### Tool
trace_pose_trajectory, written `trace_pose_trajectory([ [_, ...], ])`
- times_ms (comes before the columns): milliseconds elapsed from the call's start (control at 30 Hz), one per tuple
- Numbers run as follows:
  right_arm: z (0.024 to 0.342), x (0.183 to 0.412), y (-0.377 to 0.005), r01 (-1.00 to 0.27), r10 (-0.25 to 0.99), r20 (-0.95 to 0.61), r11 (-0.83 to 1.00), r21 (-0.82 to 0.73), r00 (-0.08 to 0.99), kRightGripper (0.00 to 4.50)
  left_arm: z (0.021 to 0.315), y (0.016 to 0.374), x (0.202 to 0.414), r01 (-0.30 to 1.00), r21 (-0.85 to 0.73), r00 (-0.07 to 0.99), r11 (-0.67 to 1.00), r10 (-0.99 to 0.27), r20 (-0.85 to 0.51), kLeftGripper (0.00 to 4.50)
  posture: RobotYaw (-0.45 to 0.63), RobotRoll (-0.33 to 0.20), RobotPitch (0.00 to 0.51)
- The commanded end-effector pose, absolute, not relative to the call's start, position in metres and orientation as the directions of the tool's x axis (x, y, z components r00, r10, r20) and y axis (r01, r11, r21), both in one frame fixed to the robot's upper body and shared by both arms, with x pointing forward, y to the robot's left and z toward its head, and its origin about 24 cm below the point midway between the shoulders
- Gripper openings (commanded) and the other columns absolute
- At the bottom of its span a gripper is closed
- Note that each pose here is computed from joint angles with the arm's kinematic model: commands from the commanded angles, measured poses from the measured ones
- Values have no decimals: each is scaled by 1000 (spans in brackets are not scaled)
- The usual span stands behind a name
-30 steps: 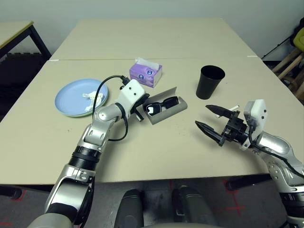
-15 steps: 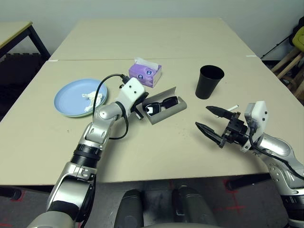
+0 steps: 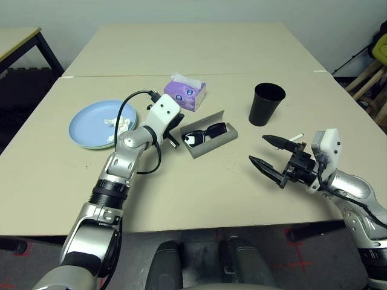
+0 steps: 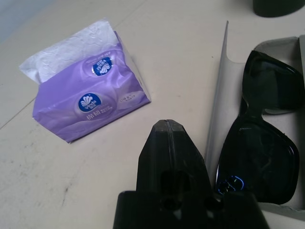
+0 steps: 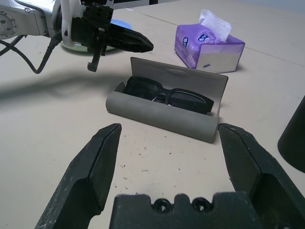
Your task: Organize and tidy the items on the table.
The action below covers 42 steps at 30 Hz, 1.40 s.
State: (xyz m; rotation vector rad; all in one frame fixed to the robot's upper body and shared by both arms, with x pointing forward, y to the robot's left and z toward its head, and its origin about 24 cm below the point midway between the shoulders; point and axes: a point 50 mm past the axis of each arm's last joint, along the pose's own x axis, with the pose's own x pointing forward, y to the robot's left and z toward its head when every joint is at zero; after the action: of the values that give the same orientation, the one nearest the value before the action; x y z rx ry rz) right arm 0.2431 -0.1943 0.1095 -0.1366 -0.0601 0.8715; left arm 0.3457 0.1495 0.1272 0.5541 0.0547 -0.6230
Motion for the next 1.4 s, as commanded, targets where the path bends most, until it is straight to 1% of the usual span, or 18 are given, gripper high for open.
trace_pose_trajectory([
  [33, 112, 241, -201, -750, 759, 0, 642, -160, 651, 4500, 118, 148, 347, 583, 487, 807, 650, -531, -258, 20, -16, 0, 103],
  [133, 112, 240, -201, -749, 759, -2, 643, -160, 651, 4500, 115, 147, 345, 595, 490, 799, 637, -535, -275, 20, -16, 0, 104],
  [233, 111, 240, -202, -750, 758, -8, 642, -159, 652, 4500, 111, 143, 338, 638, 483, 765, 600, -569, -303, 20, -17, 0, 106],
  [400, 111, 241, -202, -749, 758, -8, 643, -158, 652, 4500, 113, 136, 332, 665, 471, 740, 579, -598, -309, 20, -15, 0, 108],
  [600, 110, 241, -202, -750, 759, -6, 642, -157, 651, 4500, 114, 130, 321, 689, 453, 717, 566, -622, -314, 20, -10, 0, 108],
  [833, 110, 243, -202, -746, 754, -7, 648, -156, 657, 4500, 114, 123, 303, 733, 426, 672, 530, -659, -337, 20, -6, 0, 107],
  [967, 109, 244, -202, -745, 753, -8, 649, -156, 658, 4500, 109, 122, 296, 747, 409, 660, 525, -662, -355, 20, -5, 0, 104],
  [1400, 112, 245, -200, -743, 753, -3, 649, -163, 658, 4500, 86, 133, 295, 743, 384, 669, 549, -615, -418, 20, -12, 0, 107],
])
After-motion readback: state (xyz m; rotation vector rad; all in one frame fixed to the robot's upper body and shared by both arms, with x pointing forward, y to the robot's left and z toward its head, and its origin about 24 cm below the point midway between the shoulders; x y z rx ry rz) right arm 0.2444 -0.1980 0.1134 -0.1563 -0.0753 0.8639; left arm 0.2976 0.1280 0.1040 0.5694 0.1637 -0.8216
